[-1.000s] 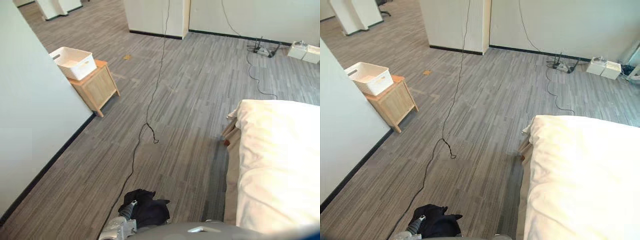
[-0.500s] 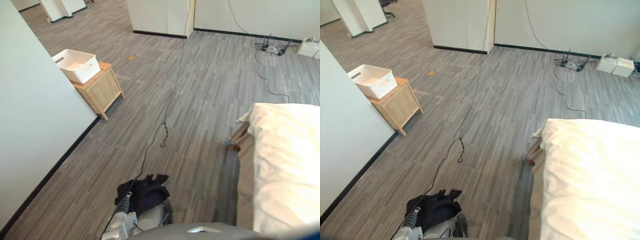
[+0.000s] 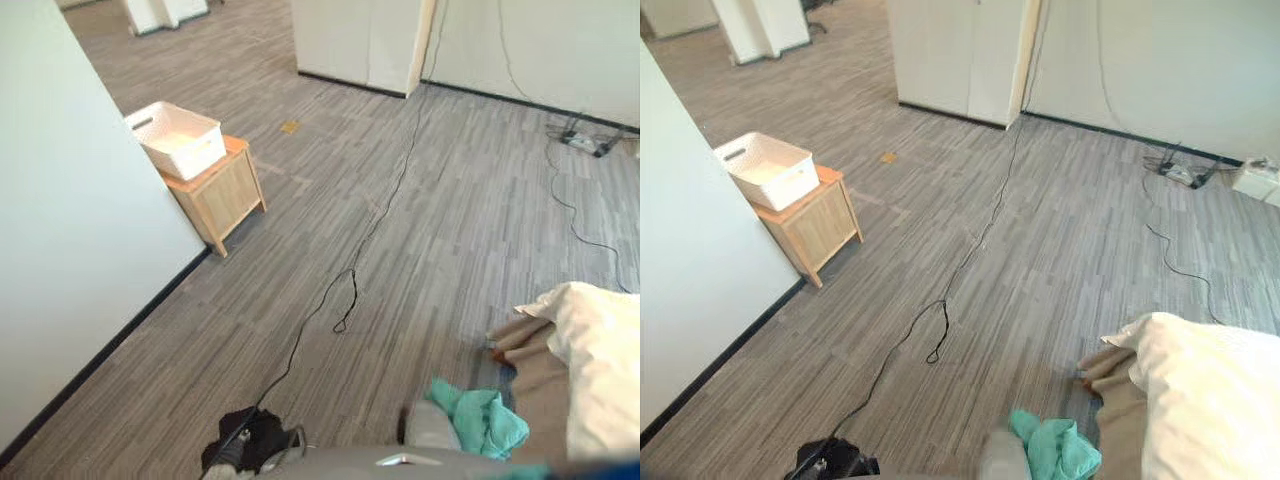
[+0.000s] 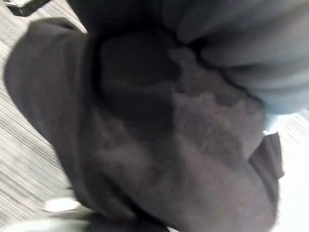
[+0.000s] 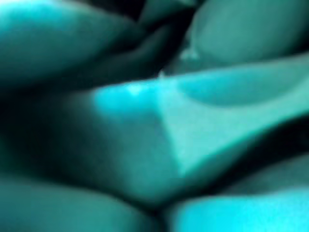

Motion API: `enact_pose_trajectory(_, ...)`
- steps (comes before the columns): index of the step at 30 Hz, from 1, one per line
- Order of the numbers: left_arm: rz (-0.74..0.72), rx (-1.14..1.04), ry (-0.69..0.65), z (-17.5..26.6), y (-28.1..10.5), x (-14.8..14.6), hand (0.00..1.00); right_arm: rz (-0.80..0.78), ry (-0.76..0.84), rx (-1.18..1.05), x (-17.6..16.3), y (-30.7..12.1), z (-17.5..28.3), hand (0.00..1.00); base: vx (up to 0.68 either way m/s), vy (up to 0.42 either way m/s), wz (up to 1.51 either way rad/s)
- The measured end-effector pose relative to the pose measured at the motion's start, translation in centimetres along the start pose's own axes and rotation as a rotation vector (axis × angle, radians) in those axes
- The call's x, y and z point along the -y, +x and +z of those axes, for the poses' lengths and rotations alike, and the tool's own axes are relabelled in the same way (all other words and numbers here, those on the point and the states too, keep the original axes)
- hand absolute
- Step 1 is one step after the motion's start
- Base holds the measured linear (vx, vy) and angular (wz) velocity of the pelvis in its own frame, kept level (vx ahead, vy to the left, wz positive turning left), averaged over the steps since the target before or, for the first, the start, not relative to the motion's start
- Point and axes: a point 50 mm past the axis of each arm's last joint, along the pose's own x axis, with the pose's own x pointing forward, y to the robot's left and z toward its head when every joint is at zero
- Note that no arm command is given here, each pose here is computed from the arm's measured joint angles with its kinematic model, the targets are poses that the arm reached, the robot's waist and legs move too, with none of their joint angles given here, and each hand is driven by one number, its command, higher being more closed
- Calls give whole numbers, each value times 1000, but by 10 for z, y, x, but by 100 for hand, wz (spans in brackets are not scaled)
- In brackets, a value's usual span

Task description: Tidy the bed and pick cloth on bed and put in laundry

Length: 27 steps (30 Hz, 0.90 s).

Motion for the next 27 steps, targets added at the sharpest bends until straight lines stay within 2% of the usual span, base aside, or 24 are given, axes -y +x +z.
enact_pose_trajectory(3, -19, 83, 5, 18, 1, 7, 100, -17, 35, 2, 1, -3, -5, 100, 514, -179, 96)
enact_pose_trajectory(6, -19, 102, 3, 18, 0, 7, 100, -10, 32, -1, -1, -3, -8, 100, 769, -289, 49)
enact_pose_trajectory(7, -34, 90, 2, 15, 0, 14, 100, -27, 18, 21, 7, -3, 1, 100, 697, -259, 8)
enact_pose_trajectory(11, -58, 113, -17, 18, -1, 28, 100, -19, 19, 87, 0, 4, 24, 100, 658, -282, -8)
enact_pose_trajectory(14, -64, 118, -71, 19, -2, 34, 100, -6, -34, 94, 0, 7, 35, 100, 553, -215, 3)
enact_pose_trajectory(17, -29, 181, -120, 29, -2, 27, 100, 10, -99, 86, -4, 10, 41, 100, 458, -150, -9)
enact_pose_trajectory(20, -24, 253, -131, 42, -3, 26, 100, 38, -143, 106, -10, 14, 54, 100, 325, -49, -36)
enact_pose_trajectory(23, -20, 264, -150, 45, -4, 24, 100, 109, -227, 164, -30, 17, 66, 100, 477, 141, -14)
enact_pose_trajectory(27, -19, 261, -187, 50, -2, 24, 100, 158, -280, 177, -45, 18, 63, 100, 463, 179, 16)
